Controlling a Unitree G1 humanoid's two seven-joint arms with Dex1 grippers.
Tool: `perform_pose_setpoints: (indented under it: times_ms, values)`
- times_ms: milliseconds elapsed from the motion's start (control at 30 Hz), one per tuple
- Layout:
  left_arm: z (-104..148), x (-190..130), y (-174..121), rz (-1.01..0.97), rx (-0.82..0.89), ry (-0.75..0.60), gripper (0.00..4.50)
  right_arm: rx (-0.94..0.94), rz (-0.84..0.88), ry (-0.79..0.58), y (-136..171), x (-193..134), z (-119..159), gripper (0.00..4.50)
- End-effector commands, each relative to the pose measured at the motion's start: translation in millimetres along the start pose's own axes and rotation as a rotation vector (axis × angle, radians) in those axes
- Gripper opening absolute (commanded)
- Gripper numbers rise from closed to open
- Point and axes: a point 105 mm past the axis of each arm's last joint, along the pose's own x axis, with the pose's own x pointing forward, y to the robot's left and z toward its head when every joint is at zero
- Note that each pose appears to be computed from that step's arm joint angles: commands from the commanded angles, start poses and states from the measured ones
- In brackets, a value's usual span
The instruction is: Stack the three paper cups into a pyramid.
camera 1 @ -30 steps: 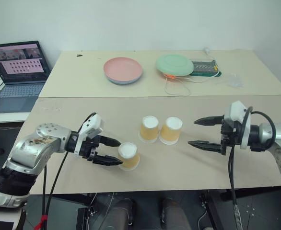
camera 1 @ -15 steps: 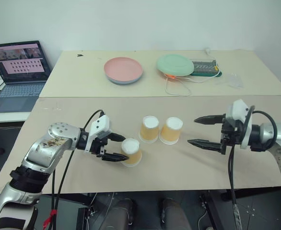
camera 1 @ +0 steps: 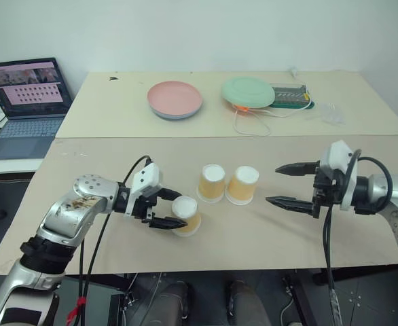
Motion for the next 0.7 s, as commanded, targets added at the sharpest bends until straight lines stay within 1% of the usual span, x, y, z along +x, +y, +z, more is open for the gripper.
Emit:
perform_pose_setpoints:
  times_ms: [33,67,667,700]
  values:
    - [15.9,-1.2,-1.1,0.002,0.06,-0.031,4.37,-0.044,-0.031,-0.011,-4.2,-7.8,9.8,4.5]
    - [16.2,-1.1,-0.7,0.004,0.061,-0.032,4.47,-0.044,-0.032,-0.011,-4.4,-7.9,9.7,4.5]
    - [16.6,4.2,3.1,0.028,0.078,-0.026,4.47,-0.044,-0.033,-0.006,-4.6,-8.4,9.7,4.5]
    - [17.0,4.6,2.4,0.022,0.072,-0.028,4.22,-0.045,-0.034,-0.005,-4.5,-8.7,9.8,4.5]
